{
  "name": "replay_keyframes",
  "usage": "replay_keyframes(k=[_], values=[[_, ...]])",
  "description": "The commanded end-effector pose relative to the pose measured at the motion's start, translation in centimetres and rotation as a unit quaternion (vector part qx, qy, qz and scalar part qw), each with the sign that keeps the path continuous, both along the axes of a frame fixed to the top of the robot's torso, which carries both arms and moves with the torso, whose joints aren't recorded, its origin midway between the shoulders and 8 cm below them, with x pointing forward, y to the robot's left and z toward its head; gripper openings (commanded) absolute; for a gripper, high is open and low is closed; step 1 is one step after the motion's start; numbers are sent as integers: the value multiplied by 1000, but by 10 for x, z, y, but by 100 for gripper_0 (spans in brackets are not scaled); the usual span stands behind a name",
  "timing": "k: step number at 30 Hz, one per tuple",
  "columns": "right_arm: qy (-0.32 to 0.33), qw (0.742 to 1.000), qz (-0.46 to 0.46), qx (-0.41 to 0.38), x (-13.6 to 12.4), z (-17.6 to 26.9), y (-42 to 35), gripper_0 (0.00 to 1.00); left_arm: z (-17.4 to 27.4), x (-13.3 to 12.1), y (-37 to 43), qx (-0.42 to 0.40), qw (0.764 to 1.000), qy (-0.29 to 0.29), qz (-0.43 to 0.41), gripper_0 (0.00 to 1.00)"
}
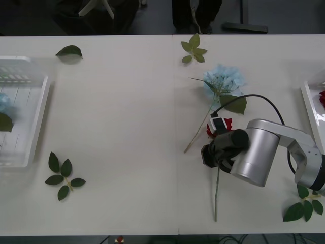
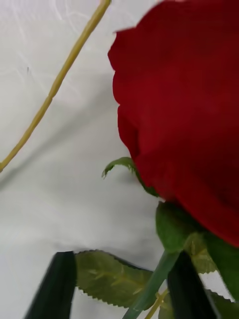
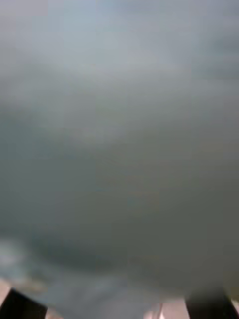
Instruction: Place the red flowers into the right box and the blue flowers into the left box. If a person shows an open palm, hand one flower to the person first, then continue sorting.
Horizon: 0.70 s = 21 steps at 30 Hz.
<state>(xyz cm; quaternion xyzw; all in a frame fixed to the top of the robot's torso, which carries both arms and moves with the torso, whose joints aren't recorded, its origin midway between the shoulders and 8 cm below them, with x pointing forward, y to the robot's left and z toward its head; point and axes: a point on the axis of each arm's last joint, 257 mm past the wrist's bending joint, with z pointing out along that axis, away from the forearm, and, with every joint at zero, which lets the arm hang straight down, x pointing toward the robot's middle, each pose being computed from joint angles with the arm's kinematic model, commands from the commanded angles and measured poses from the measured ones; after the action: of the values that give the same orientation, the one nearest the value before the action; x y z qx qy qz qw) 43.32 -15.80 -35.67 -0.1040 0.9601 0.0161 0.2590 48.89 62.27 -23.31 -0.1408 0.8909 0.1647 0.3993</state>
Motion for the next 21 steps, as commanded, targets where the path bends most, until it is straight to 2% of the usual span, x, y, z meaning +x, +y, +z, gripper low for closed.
replay_keyframes(k=[1,3,5,7,9,14,21], values=[[-9,1000,-7,23,5,11,18,29,47,1,-10,8,1000,-2,-13,91],[-8,1000,-8,21,5,11,16,23,58,-7,-22,0,1000,15,-20,98],[-7,1000,-8,19,4,10,16,15,64,-13,-33,-5,999,29,-27,100],[-7,1000,-9,20,4,10,16,5,75,-19,-46,-9,999,39,-35,100],[-8,1000,-10,19,5,11,14,0,87,-24,-60,-9,998,46,-47,100],[-14,1000,-9,18,10,15,13,0,108,-21,-110,-34,993,45,-101,100],[-36,999,-20,17,26,43,-5,0,118,8,-218,-65,971,11,-232,100]])
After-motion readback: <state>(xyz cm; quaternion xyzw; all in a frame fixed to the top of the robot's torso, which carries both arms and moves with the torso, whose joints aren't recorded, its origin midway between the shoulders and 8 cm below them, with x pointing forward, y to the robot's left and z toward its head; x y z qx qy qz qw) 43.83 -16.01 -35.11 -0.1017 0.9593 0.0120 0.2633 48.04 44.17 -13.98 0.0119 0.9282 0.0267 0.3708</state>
